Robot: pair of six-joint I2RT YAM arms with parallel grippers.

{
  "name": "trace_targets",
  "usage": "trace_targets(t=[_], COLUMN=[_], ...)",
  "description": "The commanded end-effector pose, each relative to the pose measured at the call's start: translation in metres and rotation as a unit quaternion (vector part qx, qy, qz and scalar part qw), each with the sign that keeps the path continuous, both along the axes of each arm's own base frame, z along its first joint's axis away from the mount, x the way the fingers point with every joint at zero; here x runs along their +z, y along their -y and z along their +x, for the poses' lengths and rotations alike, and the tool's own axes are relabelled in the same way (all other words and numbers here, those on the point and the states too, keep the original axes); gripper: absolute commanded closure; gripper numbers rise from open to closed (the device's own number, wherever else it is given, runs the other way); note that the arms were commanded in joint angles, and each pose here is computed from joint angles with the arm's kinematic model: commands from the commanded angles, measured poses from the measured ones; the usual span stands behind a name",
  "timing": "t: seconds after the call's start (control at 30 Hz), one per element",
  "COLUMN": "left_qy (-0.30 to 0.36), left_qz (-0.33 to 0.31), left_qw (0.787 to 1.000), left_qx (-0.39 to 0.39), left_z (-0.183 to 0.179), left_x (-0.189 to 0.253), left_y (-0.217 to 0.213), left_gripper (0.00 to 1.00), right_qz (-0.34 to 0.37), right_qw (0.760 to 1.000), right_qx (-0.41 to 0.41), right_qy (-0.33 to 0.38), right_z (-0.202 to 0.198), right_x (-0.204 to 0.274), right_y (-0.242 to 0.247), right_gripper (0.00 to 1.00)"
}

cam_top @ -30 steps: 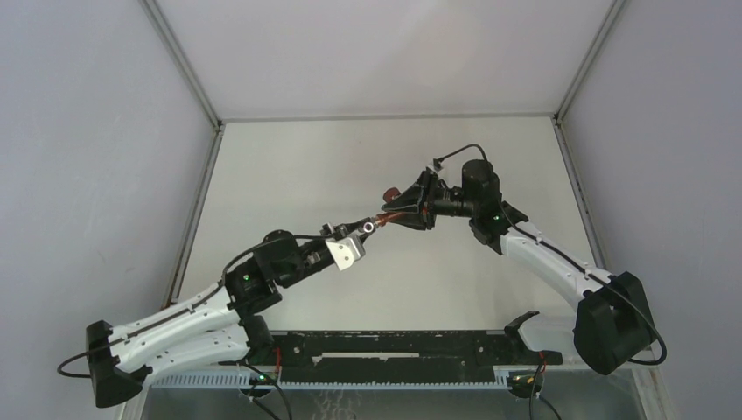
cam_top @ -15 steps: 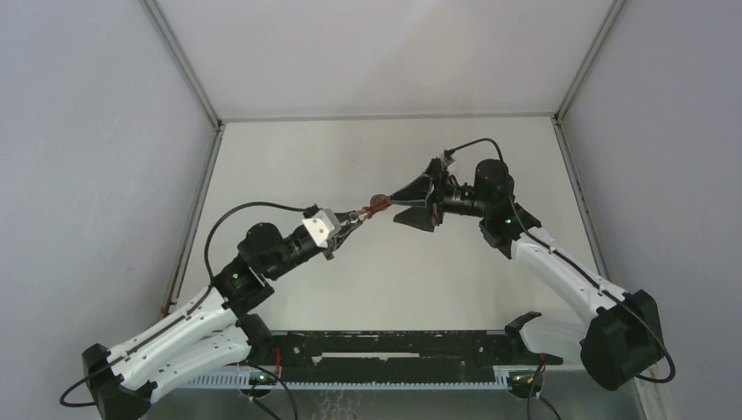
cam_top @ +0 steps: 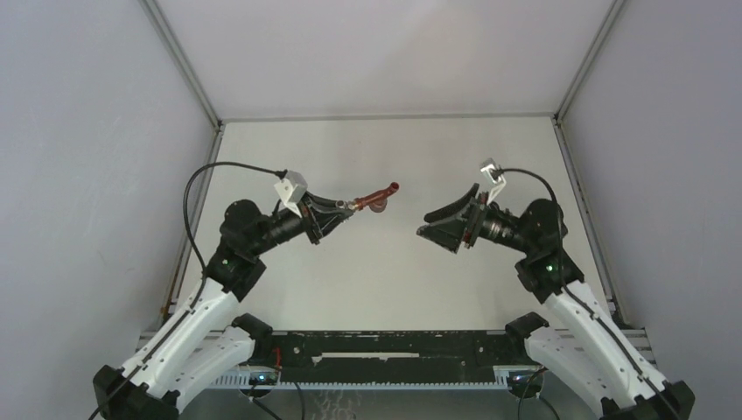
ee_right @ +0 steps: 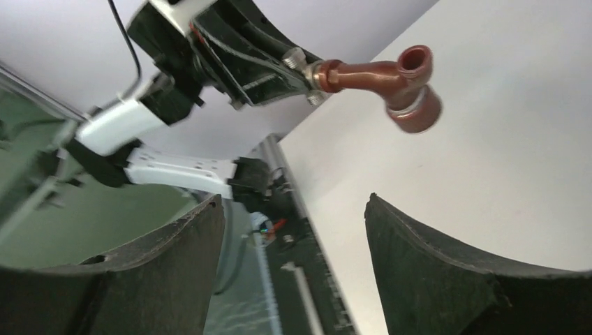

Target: Install the water faucets

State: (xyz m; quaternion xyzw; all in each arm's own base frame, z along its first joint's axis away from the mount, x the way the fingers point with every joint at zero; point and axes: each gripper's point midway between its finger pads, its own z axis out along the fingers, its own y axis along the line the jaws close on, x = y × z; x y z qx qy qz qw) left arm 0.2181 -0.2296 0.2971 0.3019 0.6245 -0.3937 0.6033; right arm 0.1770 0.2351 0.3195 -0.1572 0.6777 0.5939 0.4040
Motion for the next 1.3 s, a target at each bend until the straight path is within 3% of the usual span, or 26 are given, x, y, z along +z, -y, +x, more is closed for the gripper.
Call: trace_targets(t=[0.0,0.23,0.43,0.7,0.87,1.07,1.27], left_qy=[-0.012,-0.07,-0.09,-0.09,-0.088,-0.088,-0.054], left_qz=[-0.066,-0.082,-0.075,-0.072,-0.071,-0.067,-0.052], left_qw=[0.988,0.963,0.959,0.958,0.958,0.96,0.972], left_qx=[-0.138,-0.248,-0.259,-0.263,-0.262,-0.258,-0.225], left_z=[-0.043,-0.07,-0.07,-0.07,-0.07,-0.066,-0.053], left_x=[0.064,0.087,0.087,0.087,0.087,0.082,0.069], left_y=[0.011,0.02,0.022,0.022,0.022,0.023,0.023], left_gripper=[1.0,1.0,1.0,1.0,1.0,1.0,1.0], right_qz=[-0.023,-0.021,0.003,0.02,0.037,0.06,0.061], right_qw=[0.974,0.97,0.963,0.958,0.963,0.976,0.991], right_qx=[-0.066,-0.022,0.045,0.093,0.119,0.137,0.116], right_qy=[0.215,0.239,0.267,0.272,0.237,0.157,-0.035], right_z=[0.009,0.004,-0.015,-0.029,-0.033,-0.03,-0.008], right_x=[0.014,0.013,0.022,0.029,0.033,0.039,0.044], right_y=[0.018,0.007,-0.016,-0.043,-0.049,-0.049,-0.041], right_gripper=[0.17,0.12,0.06,0.12,0.33,0.76,1.0])
